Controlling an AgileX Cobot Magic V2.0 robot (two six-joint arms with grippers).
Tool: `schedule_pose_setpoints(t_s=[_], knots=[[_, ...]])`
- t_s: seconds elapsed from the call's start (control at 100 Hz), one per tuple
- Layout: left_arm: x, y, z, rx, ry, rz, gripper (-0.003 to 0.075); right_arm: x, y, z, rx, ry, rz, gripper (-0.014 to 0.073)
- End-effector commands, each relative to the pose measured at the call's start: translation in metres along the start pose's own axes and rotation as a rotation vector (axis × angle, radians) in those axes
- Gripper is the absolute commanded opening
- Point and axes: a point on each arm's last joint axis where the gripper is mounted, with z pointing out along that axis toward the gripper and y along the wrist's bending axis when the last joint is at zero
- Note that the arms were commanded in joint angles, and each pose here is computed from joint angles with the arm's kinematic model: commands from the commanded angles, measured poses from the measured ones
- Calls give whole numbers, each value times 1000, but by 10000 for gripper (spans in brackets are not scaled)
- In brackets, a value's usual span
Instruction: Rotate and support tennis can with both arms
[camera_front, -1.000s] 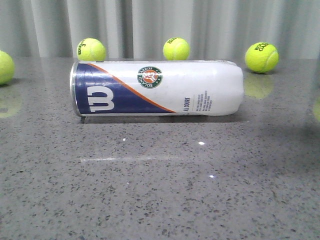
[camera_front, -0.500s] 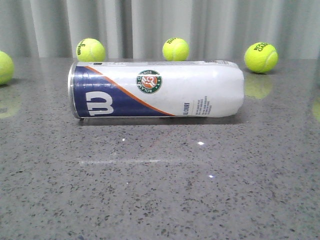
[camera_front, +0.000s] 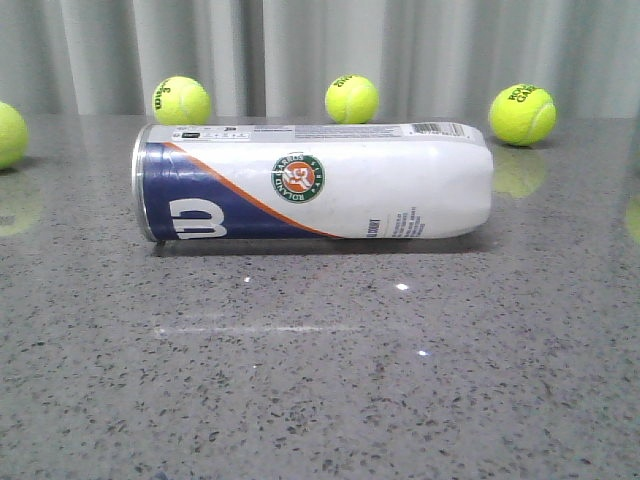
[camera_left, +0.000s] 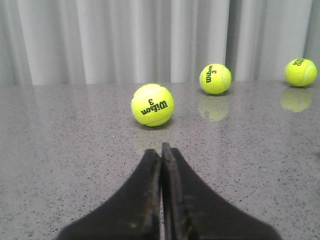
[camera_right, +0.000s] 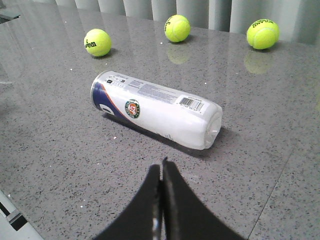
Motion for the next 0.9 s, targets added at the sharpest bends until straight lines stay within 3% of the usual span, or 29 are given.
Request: schedule_pose_setpoints(t_s=[0.0,0.11,0.25,0.46,0.67,0.79,0.89], knots=[[-32,1,-9,-5,-158,-12,-21,-14,1,-2,3,-96,-16,-56],[-52,1,-10,-5,-137,-12,-21,-14,1,-2,3,-96,-16,-56],[-73,2,-6,-4,-12,-12,-21,-14,1,-2,3,-96,-16,-56],[-91,3,17,-2,355,-12,-21,-14,1,-2,3,-96,-16,-56],[-107,3,46,0,564,-12,-14,-14,1,-2,3,-96,-16,-56],[-112,3,63,10,645,-8,104,-14,1,-2,3,-96,-16,-56],[-113,2,76,14,733,-13,281,-14,1,-2,3,-96,-16,-56]])
